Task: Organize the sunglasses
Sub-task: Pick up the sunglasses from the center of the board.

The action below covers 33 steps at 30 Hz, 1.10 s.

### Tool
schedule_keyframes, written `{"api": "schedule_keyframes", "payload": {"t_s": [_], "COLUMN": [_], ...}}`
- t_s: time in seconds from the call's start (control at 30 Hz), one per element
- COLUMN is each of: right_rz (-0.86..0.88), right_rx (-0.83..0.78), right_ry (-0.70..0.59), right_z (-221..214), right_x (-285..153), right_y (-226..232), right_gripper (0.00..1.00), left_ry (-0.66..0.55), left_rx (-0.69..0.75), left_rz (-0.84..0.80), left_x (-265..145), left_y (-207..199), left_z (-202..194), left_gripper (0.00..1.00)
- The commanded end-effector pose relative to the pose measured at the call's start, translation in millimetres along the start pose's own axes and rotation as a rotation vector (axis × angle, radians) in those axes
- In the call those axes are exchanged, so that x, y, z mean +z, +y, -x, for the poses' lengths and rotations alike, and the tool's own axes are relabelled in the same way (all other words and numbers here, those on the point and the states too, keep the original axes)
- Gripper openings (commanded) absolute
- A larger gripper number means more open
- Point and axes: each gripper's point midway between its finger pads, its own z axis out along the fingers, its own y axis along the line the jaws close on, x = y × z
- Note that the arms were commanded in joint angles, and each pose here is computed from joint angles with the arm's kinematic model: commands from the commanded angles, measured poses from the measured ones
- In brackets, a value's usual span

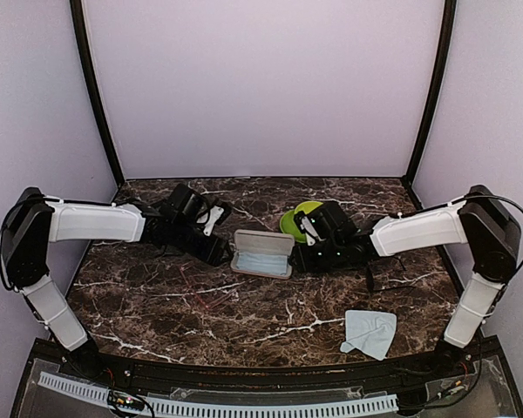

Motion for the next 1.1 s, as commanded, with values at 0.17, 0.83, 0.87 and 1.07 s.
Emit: {"api": "schedule_keyframes", "payload": {"t_s": [0.17,0.83,0.87,1.07], "right_rz": [-0.010,-0.019,-0.024,-0.077], "right_rx": [0.070,0.073,0.071,0.054], "right_ry": [0.020,0.062,0.064,0.060], "right_z": [1,-7,-8,-9], "right_x": [20,39,39,32], "right_y": [2,1,0,-10], "right_gripper": [0.36,0.28,0.26,0.24], "left_ry": [-0.082,-0.082,-0.081,-0.059], "left_rx": [-0.006,0.001,0.003,-0.009], "left_rz": [-0.015,-0.017,-0.016,-0.015], "left_x": [-20,-19,-19,-18], "left_y": [-4,-4,-5,-5], "left_z": [17,17,17,7], "left_gripper": [0.63,0.63,0.63,0.63]}}
